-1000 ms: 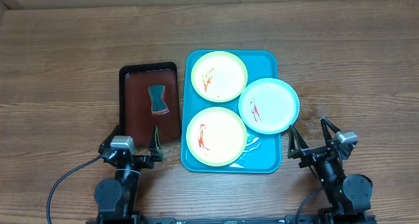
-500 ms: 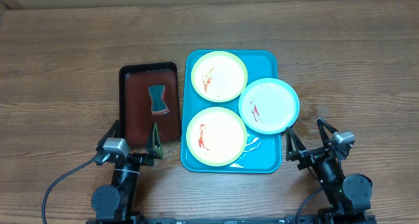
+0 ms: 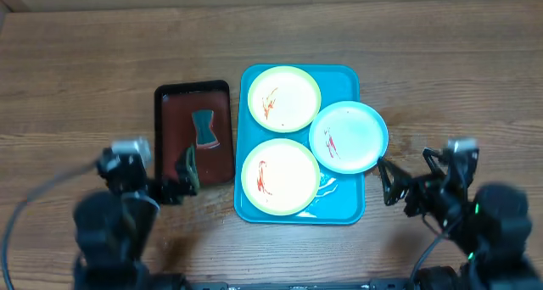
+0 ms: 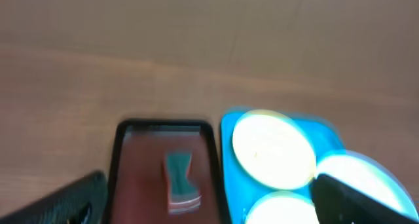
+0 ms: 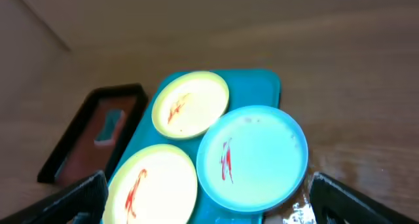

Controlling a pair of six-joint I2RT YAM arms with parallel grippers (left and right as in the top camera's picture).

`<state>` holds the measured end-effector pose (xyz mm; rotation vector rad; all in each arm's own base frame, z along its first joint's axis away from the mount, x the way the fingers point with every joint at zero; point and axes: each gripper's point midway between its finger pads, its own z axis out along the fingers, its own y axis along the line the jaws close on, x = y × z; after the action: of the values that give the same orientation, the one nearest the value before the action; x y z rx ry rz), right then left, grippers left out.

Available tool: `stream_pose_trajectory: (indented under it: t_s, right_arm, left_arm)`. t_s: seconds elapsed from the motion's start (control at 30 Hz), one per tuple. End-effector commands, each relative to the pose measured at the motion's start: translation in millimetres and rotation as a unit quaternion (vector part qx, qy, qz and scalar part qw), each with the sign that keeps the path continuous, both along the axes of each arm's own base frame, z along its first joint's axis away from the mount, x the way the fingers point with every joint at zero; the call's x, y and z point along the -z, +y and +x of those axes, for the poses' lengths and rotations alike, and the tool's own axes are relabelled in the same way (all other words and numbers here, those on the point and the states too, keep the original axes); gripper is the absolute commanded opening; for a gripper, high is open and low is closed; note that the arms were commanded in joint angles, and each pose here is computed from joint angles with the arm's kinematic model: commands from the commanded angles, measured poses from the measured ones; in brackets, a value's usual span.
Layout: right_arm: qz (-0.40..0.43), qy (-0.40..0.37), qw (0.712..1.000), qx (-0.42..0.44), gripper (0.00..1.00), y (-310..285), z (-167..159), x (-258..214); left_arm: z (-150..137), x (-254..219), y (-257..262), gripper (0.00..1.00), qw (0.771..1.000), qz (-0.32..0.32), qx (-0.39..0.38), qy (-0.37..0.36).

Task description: Clean dirty plates on tray and stack at the side

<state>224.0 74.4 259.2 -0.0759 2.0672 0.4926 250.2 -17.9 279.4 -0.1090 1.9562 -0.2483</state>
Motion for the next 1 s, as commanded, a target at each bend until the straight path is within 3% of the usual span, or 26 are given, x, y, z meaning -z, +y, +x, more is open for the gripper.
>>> stream_pose_trajectory:
  t_s: [0.0, 0.17, 0.33, 0.53, 0.73, 0.93, 0.97]
  right_arm:
    - [-0.009, 0.029, 1.0, -0.005, 1.0, 2.5, 19.5, -23.8]
    - [0.023, 0.061, 0.996, -0.056, 1.0, 26.3, 48.3, -27.6]
    - [0.067, 0.13, 0.98, -0.137, 1.0, 61.1, 52.0, -1.9]
    - [-0.032, 0.28, 0.955, -0.089, 1.0, 75.6, 44.9, 84.5]
    - [-0.124, 0.327, 0.929, -0.123, 1.0, 119.8, 34.7, 140.7]
    - [-0.136, 0.386, 0.909, -0.077, 0.71, 130.8, 40.6, 192.1]
    - [-0.135, 0.388, 0.909, -0.075, 0.7, 130.9, 41.6, 194.7]
  left_arm:
    - [18.5, -19.8, 2.5, 1.0, 0.998, 0.01, 0.001, 0.057]
    - [42.9, -23.0, 2.1, 1.0, 0.989, 0.004, 0.005, 0.15]
    - [54.4, -4.0, -22.7, 1.0, 0.977, -0.051, 0.062, 0.2]
    - [69.4, 32.1, -9.2, 1.0, 0.964, -0.038, 0.025, 0.261]
    - [78.9, 65.2, -0.6, 1.0, 0.948, -0.038, -0.007, 0.317]
    - [90.8, 98.9, 2.5, 0.98, 0.931, -0.027, -0.017, 0.363]
    - [93.0, 105.2, 4.2, 0.96, 0.928, -0.02, -0.023, 0.37]
